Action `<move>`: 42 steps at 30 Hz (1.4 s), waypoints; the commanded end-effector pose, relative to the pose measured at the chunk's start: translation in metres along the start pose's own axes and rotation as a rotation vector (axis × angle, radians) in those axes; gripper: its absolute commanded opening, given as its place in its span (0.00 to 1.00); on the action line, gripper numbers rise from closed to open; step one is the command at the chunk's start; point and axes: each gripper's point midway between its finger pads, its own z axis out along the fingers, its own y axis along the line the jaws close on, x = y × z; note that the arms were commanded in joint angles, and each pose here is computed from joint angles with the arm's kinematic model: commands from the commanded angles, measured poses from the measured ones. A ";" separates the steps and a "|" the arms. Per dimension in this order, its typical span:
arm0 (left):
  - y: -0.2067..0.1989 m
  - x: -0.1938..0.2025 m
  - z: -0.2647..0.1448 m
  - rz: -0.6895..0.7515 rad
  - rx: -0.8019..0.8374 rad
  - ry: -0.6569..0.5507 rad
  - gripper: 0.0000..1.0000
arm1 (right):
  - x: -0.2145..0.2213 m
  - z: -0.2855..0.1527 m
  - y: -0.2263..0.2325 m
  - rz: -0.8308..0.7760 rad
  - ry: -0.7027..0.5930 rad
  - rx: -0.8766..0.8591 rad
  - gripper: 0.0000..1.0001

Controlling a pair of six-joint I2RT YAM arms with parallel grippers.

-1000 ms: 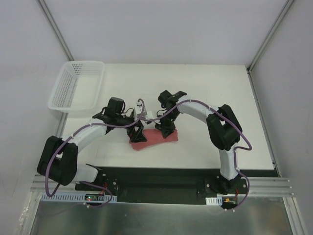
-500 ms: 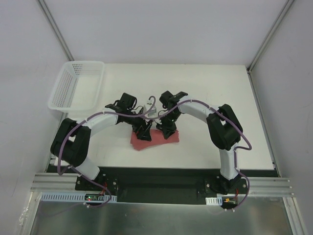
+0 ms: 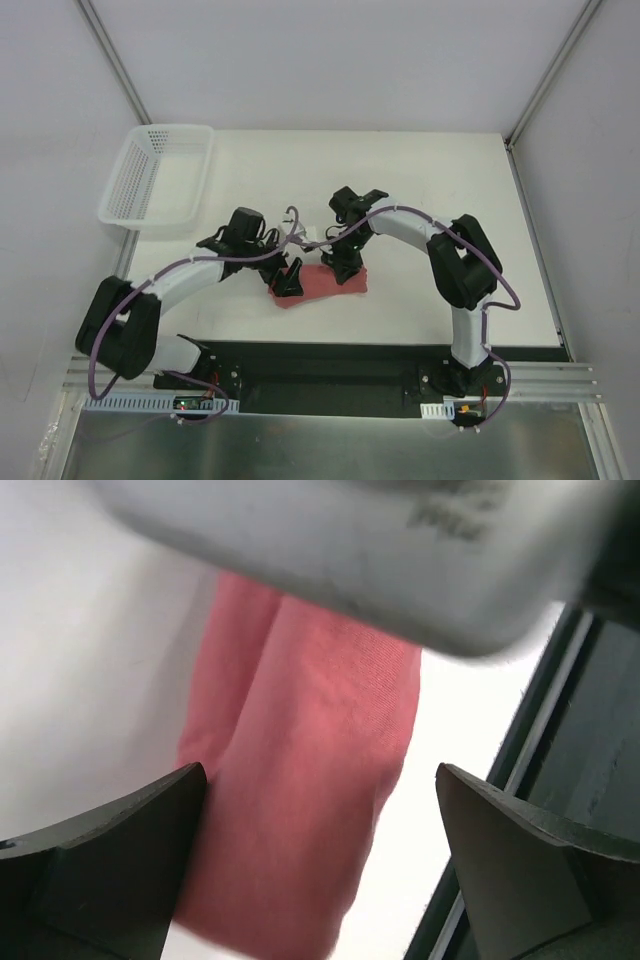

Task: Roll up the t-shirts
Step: Pick up the T-shirt from the center of the board.

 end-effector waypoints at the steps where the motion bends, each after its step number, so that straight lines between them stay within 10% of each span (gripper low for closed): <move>1: 0.004 -0.038 -0.021 0.045 -0.124 -0.180 0.99 | -0.007 -0.005 0.001 0.025 -0.027 0.025 0.15; 13: -0.014 -0.041 -0.087 0.203 -0.256 -0.149 0.99 | -0.009 -0.040 0.005 -0.010 -0.032 0.120 0.02; 21: -0.041 -0.046 -0.118 0.664 -0.298 -0.271 0.99 | -0.036 -0.079 0.004 -0.096 -0.122 0.276 0.01; 42: -0.057 -0.092 -0.051 0.538 -0.048 -0.409 0.99 | -0.070 -0.119 0.018 -0.227 -0.181 0.390 0.02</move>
